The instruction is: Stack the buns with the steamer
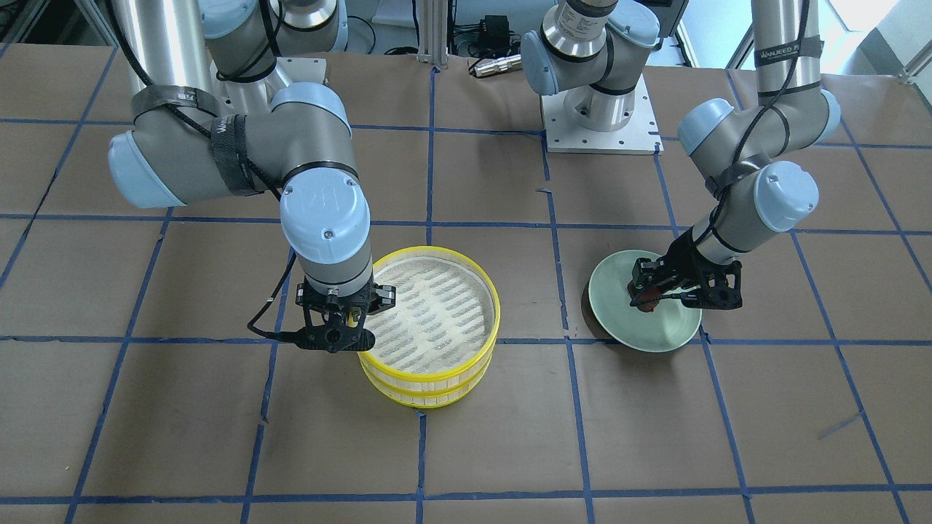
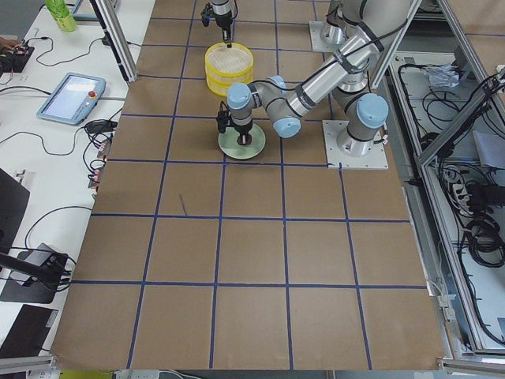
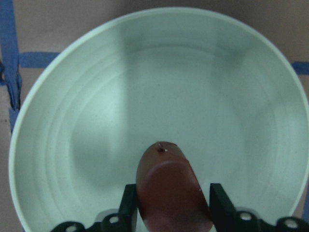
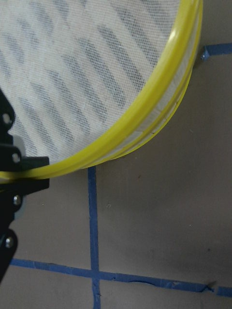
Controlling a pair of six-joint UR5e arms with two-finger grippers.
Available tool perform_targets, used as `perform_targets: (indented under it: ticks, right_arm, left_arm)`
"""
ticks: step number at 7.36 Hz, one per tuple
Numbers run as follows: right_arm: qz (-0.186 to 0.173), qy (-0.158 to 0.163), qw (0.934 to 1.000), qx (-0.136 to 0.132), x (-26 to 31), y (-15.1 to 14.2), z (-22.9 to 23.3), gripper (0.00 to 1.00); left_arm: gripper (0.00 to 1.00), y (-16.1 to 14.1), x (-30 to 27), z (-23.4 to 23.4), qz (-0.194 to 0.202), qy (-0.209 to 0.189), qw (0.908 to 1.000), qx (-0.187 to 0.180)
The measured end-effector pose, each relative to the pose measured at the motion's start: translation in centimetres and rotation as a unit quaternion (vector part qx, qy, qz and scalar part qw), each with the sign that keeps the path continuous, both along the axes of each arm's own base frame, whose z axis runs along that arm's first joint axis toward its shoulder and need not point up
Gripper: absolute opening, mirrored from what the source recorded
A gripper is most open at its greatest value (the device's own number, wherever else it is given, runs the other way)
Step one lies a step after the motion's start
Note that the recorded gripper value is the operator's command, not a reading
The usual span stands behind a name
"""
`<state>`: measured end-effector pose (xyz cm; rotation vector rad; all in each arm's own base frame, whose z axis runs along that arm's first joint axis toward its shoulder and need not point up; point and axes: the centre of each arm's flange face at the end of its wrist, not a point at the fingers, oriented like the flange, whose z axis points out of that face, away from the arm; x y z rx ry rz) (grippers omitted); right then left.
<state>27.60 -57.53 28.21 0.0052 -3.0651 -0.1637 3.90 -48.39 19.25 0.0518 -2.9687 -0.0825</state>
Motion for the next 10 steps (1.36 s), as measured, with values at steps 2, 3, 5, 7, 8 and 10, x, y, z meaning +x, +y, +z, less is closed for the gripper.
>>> perform_targets:
  ticks: [2, 3, 5, 7, 8, 10]
  right_arm:
    - [0.000, 0.001, 1.0000, 0.003, -0.1, 0.1, -0.4, 1.00]
    - [0.000, 0.002, 1.0000, 0.006, -0.1, 0.3, -0.6, 1.00]
    - [0.000, -0.002, 1.0000, -0.002, -0.4, 0.2, 0.5, 1.00]
    - [-0.011, -0.018, 0.9993, -0.031, -3.2, 0.5, 6.4, 1.00]
    - [-0.021, -0.028, 0.9988, -0.034, -5.6, 1.7, 10.5, 1.00]
    - [-0.025, -0.044, 0.9981, -0.037, -10.0, 5.9, 18.2, 1.00]
  left_arm:
    - [0.00, -0.7, 0.2, 1.5, 0.006, -0.013, 0.9996, -0.023]
    - [0.00, -1.2, 0.1, 2.7, 0.010, -0.020, 0.9992, -0.035]
    - [0.00, -1.6, -1.0, 4.9, 0.021, -0.027, 0.9981, -0.051]
    - [0.00, -3.2, -4.5, 8.5, 0.040, -0.028, 0.9973, -0.055]
    - [0.01, -4.3, -8.1, 11.1, 0.055, -0.024, 0.9968, -0.054]
    - [0.01, -5.4, -18.3, 16.4, 0.092, 0.011, 0.9936, -0.064]
